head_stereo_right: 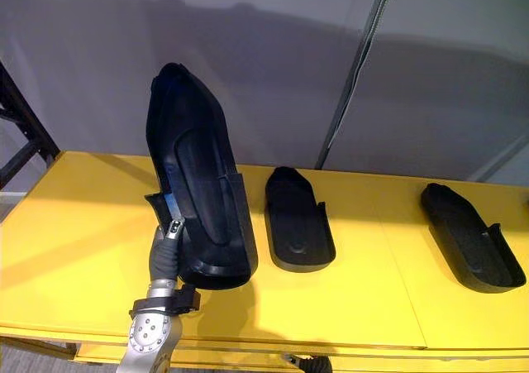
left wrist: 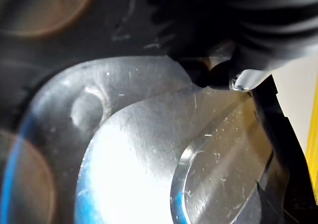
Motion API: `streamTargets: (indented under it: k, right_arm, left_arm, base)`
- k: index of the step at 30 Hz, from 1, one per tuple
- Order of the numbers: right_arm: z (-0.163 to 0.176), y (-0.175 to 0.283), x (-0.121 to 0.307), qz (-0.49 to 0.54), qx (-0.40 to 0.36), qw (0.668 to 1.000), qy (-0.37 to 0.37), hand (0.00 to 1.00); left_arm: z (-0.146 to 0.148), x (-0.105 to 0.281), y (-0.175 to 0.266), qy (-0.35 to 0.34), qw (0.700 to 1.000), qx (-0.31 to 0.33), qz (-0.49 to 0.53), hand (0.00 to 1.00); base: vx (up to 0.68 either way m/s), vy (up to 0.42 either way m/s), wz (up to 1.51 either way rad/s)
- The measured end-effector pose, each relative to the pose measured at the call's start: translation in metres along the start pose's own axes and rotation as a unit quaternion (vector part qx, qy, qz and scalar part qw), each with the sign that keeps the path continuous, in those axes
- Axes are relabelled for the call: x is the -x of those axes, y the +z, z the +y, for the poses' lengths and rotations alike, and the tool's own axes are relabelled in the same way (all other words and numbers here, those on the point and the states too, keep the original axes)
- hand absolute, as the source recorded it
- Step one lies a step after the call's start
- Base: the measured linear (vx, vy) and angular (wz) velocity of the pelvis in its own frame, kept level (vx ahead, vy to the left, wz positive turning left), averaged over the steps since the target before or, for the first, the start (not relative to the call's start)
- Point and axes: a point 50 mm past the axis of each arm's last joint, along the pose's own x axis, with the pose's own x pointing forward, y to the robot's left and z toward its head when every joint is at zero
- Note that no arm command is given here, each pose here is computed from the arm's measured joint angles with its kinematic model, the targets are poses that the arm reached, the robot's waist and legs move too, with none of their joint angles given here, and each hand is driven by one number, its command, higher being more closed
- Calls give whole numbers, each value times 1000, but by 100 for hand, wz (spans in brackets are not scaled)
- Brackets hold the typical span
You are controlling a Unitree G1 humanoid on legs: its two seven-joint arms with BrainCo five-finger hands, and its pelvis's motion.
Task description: Walk over and take plastic housings, then place them on the shelf
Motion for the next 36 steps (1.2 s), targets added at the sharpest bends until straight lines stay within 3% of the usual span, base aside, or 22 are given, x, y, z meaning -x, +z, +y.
streamTargets:
  k: [8, 12, 18, 27, 36]
  right_arm:
    - [-24, 12, -5, -18, 32, 999, -36, 0]
    - [7, 2, -6, 12, 13, 1000, -2, 0]
    - [19, 31, -14, -32, 20, 999, 14, 0]
    - [8, 16, -6, -20, 17, 1000, -1, 0]
    - [10, 11, -4, -13, 13, 1000, 0, 0]
  left_arm:
    - [9, -2, -1, 34, 999, -2, -2, 100]
    - [18, -6, -19, 64, 997, -17, 31, 100]
    - [10, -10, -15, 48, 999, -11, 21, 100]
    - [-14, -8, -14, -21, 999, -30, 15, 100]
    - [-6, -10, -14, -8, 999, -44, 16, 100]
  base:
    - [-66, 326, 2]
    - [31, 484, 16]
    - [-96, 324, -55]
    - [-26, 1, 21]
    - [72, 45, -10]
